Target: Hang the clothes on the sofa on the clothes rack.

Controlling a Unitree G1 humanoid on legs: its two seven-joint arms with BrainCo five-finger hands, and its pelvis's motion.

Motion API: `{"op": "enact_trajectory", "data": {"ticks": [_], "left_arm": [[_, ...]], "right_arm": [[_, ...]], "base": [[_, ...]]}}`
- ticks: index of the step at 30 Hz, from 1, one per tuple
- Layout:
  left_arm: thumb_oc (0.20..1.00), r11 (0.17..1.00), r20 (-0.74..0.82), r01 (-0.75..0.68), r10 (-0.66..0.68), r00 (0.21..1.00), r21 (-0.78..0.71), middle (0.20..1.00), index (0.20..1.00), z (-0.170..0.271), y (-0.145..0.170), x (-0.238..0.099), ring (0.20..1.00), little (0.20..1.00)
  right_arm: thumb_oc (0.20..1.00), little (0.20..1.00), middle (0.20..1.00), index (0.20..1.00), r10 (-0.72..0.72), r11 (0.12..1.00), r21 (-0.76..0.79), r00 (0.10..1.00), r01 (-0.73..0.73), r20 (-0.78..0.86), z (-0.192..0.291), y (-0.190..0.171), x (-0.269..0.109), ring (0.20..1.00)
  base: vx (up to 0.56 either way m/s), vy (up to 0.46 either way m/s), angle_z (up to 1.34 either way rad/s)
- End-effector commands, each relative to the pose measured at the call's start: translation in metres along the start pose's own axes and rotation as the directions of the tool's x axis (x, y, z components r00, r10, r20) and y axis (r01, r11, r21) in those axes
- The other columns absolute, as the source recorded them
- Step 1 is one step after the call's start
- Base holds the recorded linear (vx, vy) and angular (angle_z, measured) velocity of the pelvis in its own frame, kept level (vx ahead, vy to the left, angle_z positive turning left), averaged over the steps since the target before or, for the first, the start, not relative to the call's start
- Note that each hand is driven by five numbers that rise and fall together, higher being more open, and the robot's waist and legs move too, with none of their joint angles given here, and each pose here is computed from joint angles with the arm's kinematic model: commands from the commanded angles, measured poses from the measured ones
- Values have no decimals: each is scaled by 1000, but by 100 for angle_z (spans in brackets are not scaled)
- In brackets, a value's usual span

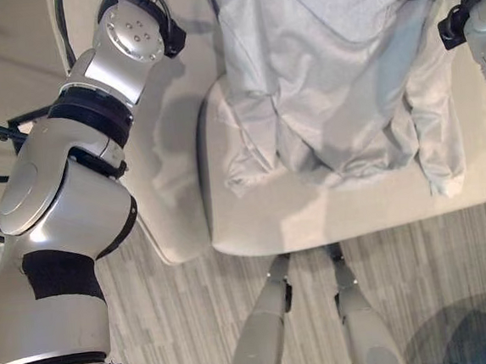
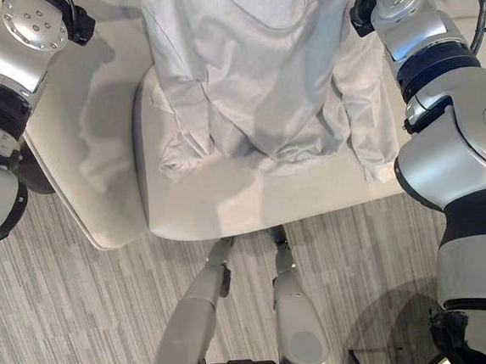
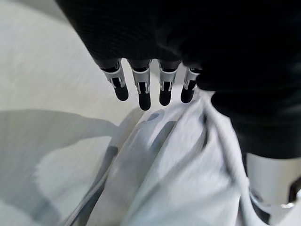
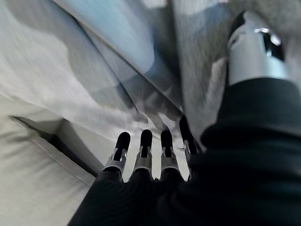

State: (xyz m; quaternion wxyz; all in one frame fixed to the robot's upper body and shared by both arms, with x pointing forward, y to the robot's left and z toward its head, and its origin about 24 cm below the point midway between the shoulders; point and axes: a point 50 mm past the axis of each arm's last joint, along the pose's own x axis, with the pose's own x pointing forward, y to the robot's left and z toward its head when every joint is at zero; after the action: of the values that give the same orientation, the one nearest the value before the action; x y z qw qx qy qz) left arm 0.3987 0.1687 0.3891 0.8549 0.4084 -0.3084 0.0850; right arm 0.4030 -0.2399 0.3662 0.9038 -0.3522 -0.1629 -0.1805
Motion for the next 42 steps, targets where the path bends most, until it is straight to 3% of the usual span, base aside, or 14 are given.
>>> {"op": "enact_trajectory", "data": {"ticks": [1, 9, 23, 42], "left_arm": [[1000, 996, 59, -83, 85, 995, -22, 1000, 1000, 26, 24, 12, 1000, 1000], [1000, 998, 70, -57, 58, 996, -18, 1000, 1000, 32, 19, 14, 1000, 1000], [1000, 995, 121, 103, -100, 988, -17, 1000, 1000, 49, -24, 12, 1000, 1000], [1000, 993, 90, 113, -115, 989, 30, 1000, 1000, 50, -22, 16, 1000, 1000]], "right_arm": [[1000, 1000, 1000, 1000, -102, 994, 39, 992, 100, 67, 18, -36, 3, 1000], [1000, 1000, 1000, 1000, -107, 994, 27, 993, 106, 55, 19, -42, 4, 1000], [1000, 1000, 1000, 1000, 2, 1000, -31, 1000, -3, -7, 1, -25, 2, 1000], [1000, 1000, 1000, 1000, 18, 995, -99, 1000, -16, 23, 20, -23, 5, 1000]], "base": [[39, -13, 11], [36, -12, -1], [3, -3, -1], [-4, 3, 1]]}}
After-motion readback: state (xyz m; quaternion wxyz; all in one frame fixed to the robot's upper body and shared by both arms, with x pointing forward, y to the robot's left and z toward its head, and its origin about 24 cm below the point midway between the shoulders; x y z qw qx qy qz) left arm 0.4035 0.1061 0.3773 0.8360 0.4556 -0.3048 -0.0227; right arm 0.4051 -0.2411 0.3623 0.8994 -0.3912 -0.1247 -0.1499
